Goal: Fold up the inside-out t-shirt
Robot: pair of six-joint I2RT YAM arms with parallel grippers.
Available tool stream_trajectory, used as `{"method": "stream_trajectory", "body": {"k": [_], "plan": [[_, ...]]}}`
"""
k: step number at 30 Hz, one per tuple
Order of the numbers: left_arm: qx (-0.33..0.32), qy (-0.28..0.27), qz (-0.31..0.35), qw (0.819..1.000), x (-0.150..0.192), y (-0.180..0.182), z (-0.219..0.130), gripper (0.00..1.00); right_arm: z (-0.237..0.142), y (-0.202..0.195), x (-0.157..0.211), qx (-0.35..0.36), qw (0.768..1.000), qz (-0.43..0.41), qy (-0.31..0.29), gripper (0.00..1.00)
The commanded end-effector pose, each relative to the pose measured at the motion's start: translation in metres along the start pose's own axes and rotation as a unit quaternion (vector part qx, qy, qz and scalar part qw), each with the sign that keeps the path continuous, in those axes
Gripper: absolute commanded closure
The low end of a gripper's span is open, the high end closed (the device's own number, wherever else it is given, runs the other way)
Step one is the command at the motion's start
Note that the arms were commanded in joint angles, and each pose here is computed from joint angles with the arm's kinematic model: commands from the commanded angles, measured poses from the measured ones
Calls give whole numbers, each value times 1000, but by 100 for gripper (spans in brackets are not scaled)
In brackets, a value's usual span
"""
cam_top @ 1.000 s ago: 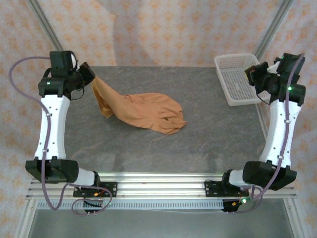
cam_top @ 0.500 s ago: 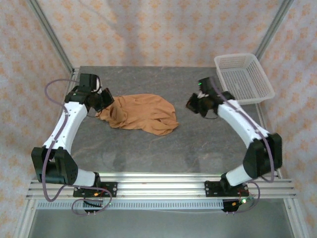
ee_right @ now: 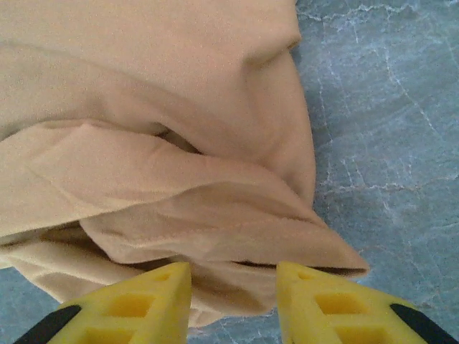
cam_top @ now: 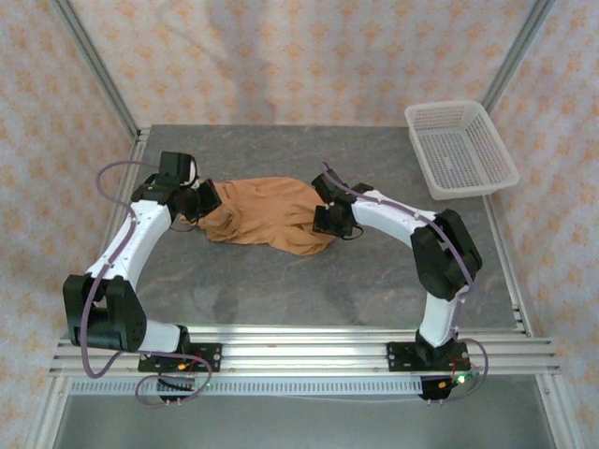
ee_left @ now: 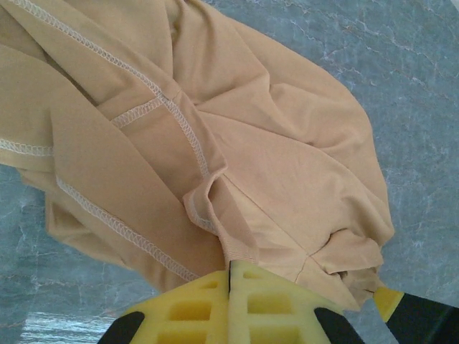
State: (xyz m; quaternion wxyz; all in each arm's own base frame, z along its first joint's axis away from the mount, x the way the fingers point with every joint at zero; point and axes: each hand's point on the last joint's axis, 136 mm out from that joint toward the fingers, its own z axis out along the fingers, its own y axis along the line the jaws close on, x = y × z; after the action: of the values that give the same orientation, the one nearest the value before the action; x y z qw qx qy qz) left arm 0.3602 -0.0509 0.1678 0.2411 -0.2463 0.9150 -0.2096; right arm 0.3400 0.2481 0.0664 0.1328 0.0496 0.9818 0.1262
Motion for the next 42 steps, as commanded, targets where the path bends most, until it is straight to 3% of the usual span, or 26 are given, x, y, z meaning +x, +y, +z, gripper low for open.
{"method": "stream_trajectory", "body": {"k": [1, 9, 15, 25, 26, 27, 30, 34, 42], "plan": [[14, -13, 8, 1000, -1, -5, -4, 100, 1, 8, -18, 4, 1000, -1, -28, 64], [9, -9, 13, 1000, 2, -2, -4, 100, 21, 16, -13, 0, 1000, 1, 1, 63], [9, -6, 12, 1000, 4, -1, 0, 100, 14, 16, -7, 0, 1000, -4, -6, 53], [7, -6, 11, 1000, 5, 2, 1, 100, 22, 15, 4, -2, 1000, 4, 2, 53], [6, -5, 10, 1000, 6, 2, 2, 100, 25, 14, 4, -1, 1000, 5, 3, 55], [6, -3, 10, 1000, 6, 3, 2, 100, 27, 14, 3, 3, 1000, 6, 4, 64], [3, -3, 11, 1000, 6, 4, 1, 100, 24, 12, -5, 21, 1000, 7, -9, 100], [-13, -8, 25, 1000, 3, 5, -7, 100, -18, 18, -28, 29, 998, 0, -52, 100], [-11, -57, 12, 998, -43, 3, -52, 100, -197, 9, -87, 13, 976, 2, -218, 100]]}}
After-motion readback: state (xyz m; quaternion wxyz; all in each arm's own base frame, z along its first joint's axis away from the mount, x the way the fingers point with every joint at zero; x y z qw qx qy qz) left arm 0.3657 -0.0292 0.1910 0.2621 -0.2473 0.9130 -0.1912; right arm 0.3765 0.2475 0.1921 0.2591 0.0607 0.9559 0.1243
